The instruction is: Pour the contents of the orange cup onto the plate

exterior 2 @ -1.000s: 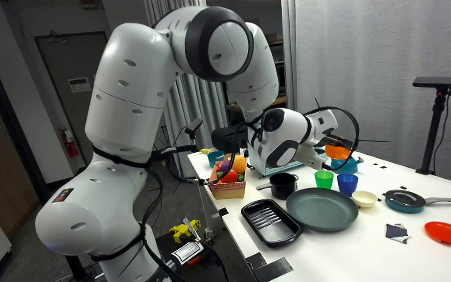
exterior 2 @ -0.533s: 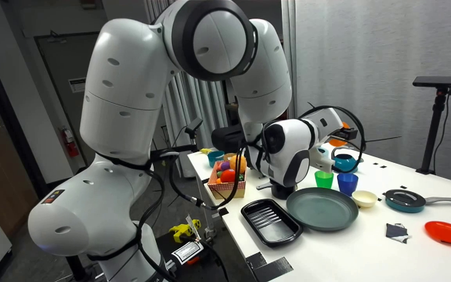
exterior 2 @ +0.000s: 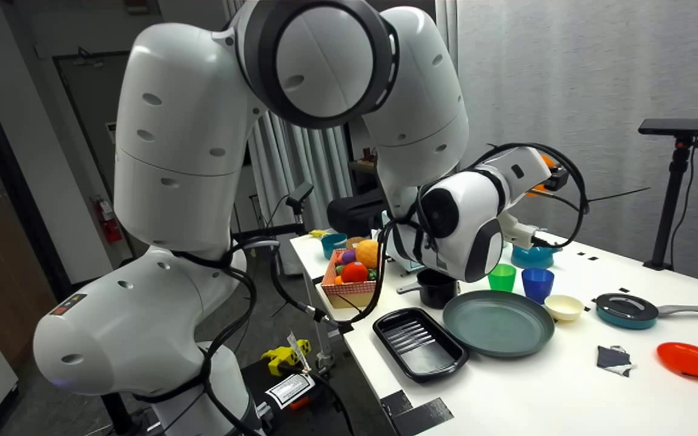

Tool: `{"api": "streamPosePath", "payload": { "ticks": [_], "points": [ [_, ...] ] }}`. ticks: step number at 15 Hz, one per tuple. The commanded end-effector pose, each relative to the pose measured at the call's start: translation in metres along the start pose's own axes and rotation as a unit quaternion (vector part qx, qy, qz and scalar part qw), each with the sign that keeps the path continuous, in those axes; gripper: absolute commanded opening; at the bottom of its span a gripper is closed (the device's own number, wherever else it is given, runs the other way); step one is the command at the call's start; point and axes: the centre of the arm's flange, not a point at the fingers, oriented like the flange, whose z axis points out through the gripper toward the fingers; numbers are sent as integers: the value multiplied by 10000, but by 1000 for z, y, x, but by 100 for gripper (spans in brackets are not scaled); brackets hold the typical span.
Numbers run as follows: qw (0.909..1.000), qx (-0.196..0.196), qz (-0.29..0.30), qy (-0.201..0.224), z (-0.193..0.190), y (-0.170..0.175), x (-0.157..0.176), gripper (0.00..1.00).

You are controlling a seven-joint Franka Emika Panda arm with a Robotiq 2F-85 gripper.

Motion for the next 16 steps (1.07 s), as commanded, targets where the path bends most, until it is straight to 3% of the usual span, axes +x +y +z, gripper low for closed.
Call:
{"api": "streamPosePath", "payload": {
  "ticks": [1,6,12,15,16],
  "points": [
    [9983,386,101,430,-35,-11,-12,49],
    [9930,822,196,830,-49,-17,-7,49],
    [9875,974,34,1235,-58,-15,-19,49],
    [9882,1003,-134,1150,-57,-16,-33,49],
    [9904,981,-275,939,-57,-17,-38,49]
  ]
}}
